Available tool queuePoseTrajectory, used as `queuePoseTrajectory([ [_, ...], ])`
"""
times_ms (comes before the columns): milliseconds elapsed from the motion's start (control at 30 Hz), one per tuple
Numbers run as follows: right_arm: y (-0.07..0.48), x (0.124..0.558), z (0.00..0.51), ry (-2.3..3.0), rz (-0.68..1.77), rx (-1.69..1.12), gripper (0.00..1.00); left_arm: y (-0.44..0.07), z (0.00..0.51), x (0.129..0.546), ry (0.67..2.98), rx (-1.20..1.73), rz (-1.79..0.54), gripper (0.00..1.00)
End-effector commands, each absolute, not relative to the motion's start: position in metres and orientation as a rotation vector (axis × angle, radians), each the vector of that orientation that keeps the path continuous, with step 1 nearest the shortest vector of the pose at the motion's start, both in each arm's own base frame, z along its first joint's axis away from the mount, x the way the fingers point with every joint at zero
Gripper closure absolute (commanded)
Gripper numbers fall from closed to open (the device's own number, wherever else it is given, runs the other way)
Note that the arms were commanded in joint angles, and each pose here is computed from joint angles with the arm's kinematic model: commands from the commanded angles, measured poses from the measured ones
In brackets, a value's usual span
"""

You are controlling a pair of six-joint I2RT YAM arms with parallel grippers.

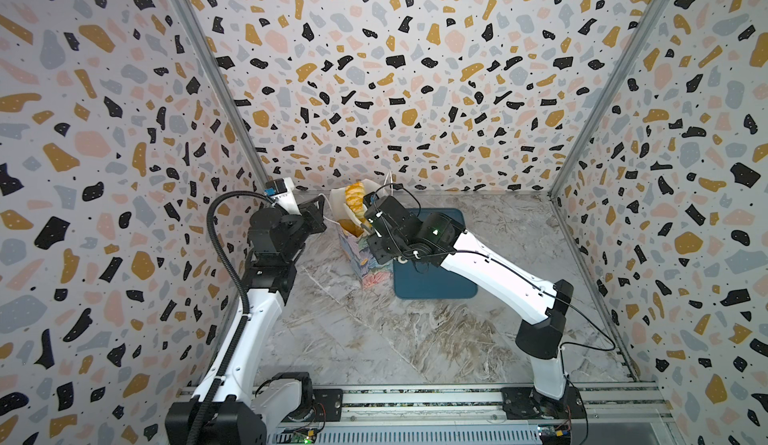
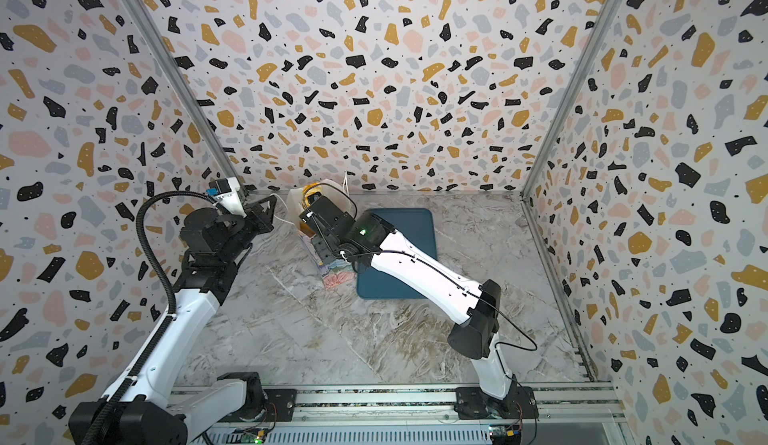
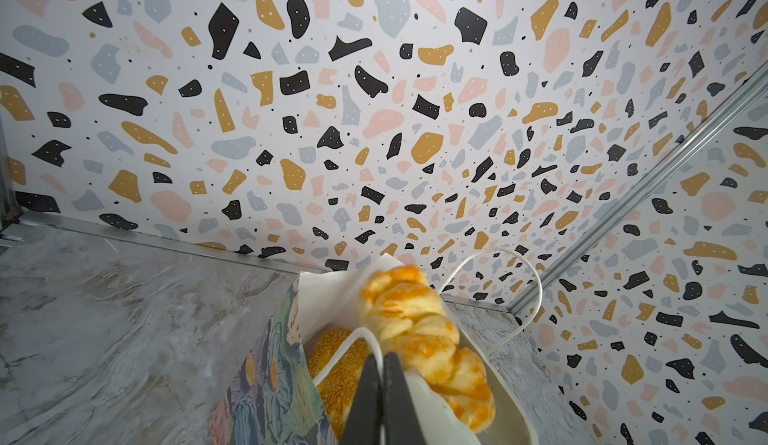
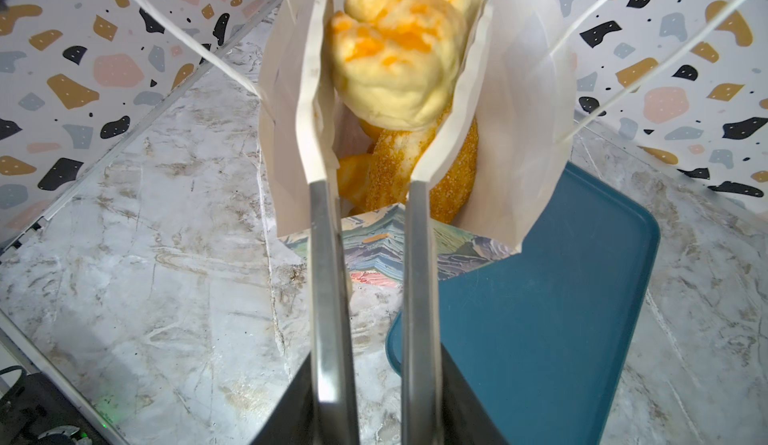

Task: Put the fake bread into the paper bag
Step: 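Lower the roll into the bag opening and open the tongs, then withdraw the empty tongs with the right gripper away from the bag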

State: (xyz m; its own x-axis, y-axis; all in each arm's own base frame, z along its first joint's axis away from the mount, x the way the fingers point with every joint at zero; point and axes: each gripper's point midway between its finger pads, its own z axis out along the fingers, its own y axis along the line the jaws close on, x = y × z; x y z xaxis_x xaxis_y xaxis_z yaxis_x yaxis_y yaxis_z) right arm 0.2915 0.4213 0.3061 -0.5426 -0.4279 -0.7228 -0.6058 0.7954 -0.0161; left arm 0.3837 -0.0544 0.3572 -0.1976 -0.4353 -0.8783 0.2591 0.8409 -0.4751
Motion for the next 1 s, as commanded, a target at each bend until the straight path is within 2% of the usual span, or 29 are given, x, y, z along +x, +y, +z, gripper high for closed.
queuePoseTrajectory([
  [0,0.415,0.291,0.343,2.155,0.342,-0.712,0.59,-0.057,0.374,0.380,1.591,-0.098,-0.630,1.00],
  [167,0.411,0.292,0.344,2.152,0.329,-0.693,0.56,-0.058,0.374,0.380,1.592,-0.093,-0.633,1.00],
  [967,0.390,0.279,0.374,2.014,0.450,-0.619,0.59,-0.055,0.377,0.378,1.590,-0.101,-0.609,1.00],
])
